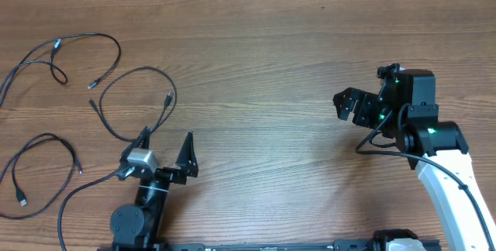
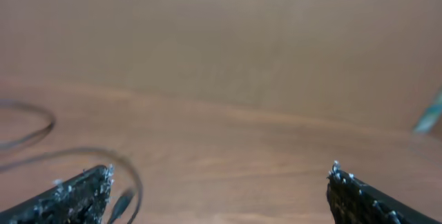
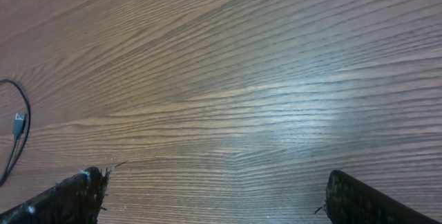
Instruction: Untangle cables
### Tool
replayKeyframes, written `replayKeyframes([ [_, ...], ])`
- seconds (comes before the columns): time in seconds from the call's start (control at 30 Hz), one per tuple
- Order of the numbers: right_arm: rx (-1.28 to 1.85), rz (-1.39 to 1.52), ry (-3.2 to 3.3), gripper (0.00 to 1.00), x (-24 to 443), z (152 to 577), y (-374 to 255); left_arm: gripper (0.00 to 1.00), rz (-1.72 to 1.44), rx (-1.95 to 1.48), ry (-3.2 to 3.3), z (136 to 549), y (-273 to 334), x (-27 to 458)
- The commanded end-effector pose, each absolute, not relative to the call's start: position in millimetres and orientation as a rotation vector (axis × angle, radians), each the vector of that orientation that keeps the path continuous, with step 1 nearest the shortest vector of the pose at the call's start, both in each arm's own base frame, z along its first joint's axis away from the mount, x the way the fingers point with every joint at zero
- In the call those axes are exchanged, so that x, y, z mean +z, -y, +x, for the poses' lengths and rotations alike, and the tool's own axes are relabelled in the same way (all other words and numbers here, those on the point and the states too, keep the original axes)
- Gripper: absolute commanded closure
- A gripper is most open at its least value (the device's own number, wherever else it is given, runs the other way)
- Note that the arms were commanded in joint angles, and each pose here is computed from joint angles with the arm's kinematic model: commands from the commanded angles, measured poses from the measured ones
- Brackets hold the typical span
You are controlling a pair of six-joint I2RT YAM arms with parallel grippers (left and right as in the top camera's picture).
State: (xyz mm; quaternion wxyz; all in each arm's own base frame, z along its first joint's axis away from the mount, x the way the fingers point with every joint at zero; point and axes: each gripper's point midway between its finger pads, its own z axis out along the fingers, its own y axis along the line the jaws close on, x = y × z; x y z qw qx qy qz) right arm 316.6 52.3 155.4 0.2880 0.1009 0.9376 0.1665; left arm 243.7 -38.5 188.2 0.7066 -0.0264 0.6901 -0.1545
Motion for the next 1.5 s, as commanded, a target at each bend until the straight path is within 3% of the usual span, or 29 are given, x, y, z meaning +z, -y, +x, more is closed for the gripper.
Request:
replayKeyframes([
  [0.0,0.454,0.258,-2.466,0.00,169,323,-53,0.00,-0.166,-0.249,-1.605,246,18,166],
  [1.47,0.454,0.258,-2.466,0.00,169,323,-53,0.00,-0.117,-0.154,-1.642,246,11,157],
])
